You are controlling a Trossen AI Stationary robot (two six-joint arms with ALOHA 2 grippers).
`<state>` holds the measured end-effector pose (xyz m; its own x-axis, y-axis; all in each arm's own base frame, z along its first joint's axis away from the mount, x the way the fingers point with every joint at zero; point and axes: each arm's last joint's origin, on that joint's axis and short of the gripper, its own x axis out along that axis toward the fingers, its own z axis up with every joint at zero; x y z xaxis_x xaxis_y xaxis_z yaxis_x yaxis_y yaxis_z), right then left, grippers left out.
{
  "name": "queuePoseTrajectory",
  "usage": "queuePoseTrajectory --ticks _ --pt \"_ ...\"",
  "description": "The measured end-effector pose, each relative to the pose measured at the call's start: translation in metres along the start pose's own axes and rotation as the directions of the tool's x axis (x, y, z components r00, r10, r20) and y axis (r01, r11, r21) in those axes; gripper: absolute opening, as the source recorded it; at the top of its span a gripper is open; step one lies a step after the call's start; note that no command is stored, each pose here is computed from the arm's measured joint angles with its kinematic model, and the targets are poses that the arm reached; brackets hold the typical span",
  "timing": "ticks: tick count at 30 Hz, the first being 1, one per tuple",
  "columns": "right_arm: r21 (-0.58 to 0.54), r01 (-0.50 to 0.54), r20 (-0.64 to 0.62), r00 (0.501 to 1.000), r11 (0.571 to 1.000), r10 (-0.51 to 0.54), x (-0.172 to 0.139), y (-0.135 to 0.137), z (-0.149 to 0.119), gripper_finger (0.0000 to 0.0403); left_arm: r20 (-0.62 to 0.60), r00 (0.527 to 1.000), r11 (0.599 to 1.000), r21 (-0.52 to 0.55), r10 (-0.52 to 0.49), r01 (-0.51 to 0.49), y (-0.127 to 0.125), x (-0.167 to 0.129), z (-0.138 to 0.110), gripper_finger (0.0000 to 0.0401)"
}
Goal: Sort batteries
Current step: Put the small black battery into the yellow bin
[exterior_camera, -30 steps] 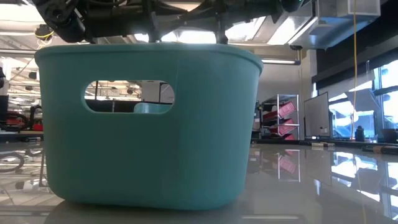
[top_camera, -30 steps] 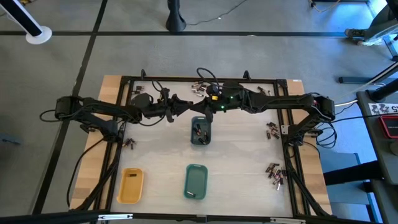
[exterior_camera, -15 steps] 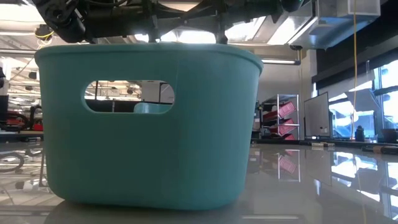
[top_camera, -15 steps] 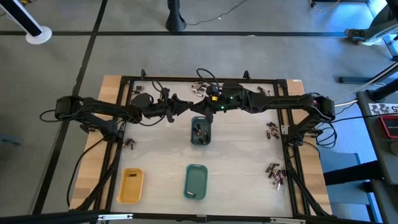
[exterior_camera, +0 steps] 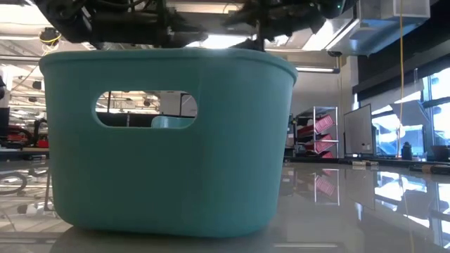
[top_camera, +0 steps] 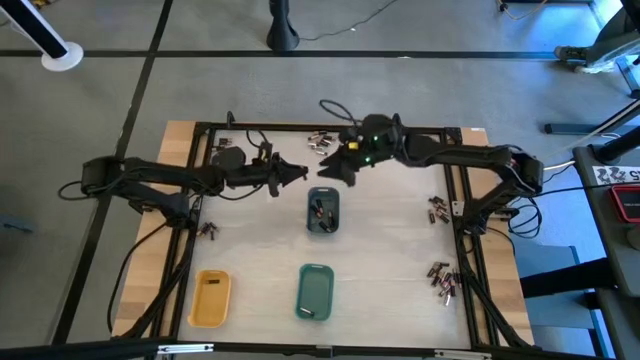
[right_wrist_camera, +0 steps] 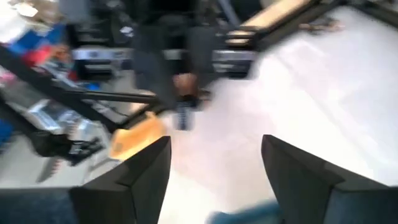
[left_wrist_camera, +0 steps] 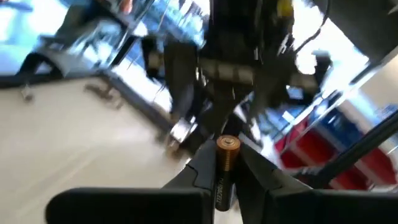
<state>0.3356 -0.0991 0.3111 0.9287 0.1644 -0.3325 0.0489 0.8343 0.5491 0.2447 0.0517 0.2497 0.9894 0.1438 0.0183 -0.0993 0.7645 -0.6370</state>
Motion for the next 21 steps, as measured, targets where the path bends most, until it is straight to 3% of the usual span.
queuePoseTrajectory --ticks 6,10,13,16,19,21 --pt "-0.032 0.096 -0.006 0.995 0.995 -0.097 -0.021 -0.012 0.005 0.0254 -0.234 0.966 0.993 0.001 0.113 -0.116 -0.010 -0.030 -0.012 0.0025" --pt "-0.042 0.115 0.003 0.993 0.992 -0.115 -0.025 -0.018 0.008 0.0254 -0.434 0.886 0.978 -0.050 0.163 -0.204 -0.022 -0.055 -0.032 0.0025" --pt "-0.057 0.125 0.003 0.992 0.991 -0.125 -0.026 -0.021 0.008 0.0254 -0.613 0.771 0.955 -0.086 0.173 -0.283 -0.034 -0.075 -0.055 0.0025" --pt "-0.072 0.133 0.004 0.991 0.989 -0.133 -0.028 -0.023 0.009 0.0254 -0.762 0.622 0.926 -0.085 0.178 -0.368 -0.046 -0.097 -0.078 0.0025" --pt "-0.080 0.139 0.000 0.990 0.987 -0.140 -0.029 -0.025 0.009 0.0254 -0.850 0.501 0.900 -0.079 0.164 -0.428 -0.059 -0.116 -0.096 0.0025" --pt "-0.088 0.148 0.001 0.989 0.985 -0.149 -0.030 -0.026 0.009 0.0254 -0.883 0.447 0.887 -0.088 0.140 -0.452 -0.068 -0.126 -0.105 0.0025"
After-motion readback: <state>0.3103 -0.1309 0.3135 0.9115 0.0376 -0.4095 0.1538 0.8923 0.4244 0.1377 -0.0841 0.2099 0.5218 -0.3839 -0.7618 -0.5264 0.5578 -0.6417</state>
